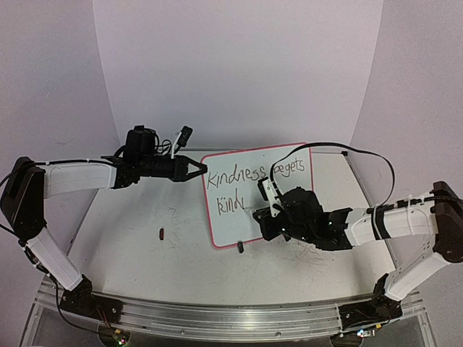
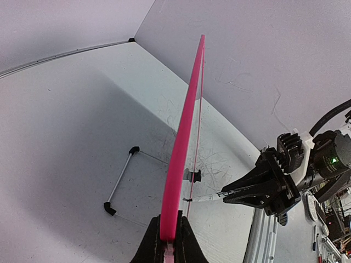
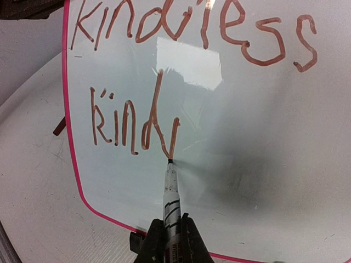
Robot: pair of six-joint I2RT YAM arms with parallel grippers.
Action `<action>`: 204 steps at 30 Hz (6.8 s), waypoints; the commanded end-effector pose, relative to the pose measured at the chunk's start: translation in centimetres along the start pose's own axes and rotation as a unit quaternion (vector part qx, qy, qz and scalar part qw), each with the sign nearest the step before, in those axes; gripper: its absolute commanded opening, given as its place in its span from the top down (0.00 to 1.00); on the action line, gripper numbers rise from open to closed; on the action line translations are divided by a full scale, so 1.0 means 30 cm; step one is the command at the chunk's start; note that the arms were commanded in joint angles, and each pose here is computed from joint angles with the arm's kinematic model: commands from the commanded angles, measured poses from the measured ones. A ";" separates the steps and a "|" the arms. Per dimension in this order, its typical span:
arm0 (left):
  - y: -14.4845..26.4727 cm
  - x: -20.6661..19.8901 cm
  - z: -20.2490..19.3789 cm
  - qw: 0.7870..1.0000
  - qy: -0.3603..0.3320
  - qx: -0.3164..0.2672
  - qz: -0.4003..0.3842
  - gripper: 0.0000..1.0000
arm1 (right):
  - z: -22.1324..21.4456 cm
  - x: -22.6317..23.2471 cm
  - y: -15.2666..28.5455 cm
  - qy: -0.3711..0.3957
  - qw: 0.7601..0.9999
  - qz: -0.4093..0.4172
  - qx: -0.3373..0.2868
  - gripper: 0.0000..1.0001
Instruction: Write a sentence on the whiteboard
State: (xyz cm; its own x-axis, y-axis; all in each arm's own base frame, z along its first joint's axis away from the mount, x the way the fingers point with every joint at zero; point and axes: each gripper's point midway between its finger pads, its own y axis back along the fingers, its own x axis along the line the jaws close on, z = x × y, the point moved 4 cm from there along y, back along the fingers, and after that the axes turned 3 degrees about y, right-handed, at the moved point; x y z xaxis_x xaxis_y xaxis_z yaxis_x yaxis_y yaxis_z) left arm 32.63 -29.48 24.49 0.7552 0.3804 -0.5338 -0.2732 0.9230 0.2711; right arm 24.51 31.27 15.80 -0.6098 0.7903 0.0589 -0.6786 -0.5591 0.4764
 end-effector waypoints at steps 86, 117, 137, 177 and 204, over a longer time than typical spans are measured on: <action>-0.001 -0.031 0.035 0.999 -0.034 -0.008 0.000 1.00 | 0.169 -0.101 0.035 -0.048 0.995 -0.053 -0.072 1.00; -0.002 -0.029 0.034 0.999 -0.033 -0.007 0.000 1.00 | -0.005 -0.129 0.051 -0.053 0.997 -0.062 -0.005 1.00; -0.001 -0.028 0.033 0.999 -0.034 -0.008 0.001 1.00 | 0.118 -0.131 0.053 -0.080 0.994 -0.034 -0.067 1.00; -0.007 -0.025 0.028 0.999 -0.031 -0.004 -0.001 1.00 | -0.002 -0.164 0.069 -0.076 0.995 -0.065 -0.018 1.00; -0.002 -0.029 0.032 0.999 -0.034 -0.007 0.000 1.00 | 0.103 -0.168 0.098 -0.100 0.992 -0.045 -0.069 1.00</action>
State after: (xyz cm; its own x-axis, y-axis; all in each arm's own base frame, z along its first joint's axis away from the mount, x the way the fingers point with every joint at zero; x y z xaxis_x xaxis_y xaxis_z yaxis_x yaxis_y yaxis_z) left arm 32.64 -29.51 24.45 0.7547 0.3827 -0.5330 -0.2751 0.9220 0.2725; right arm 26.39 26.69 17.65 -0.4784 0.8613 0.1711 -0.7542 -0.5028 0.4223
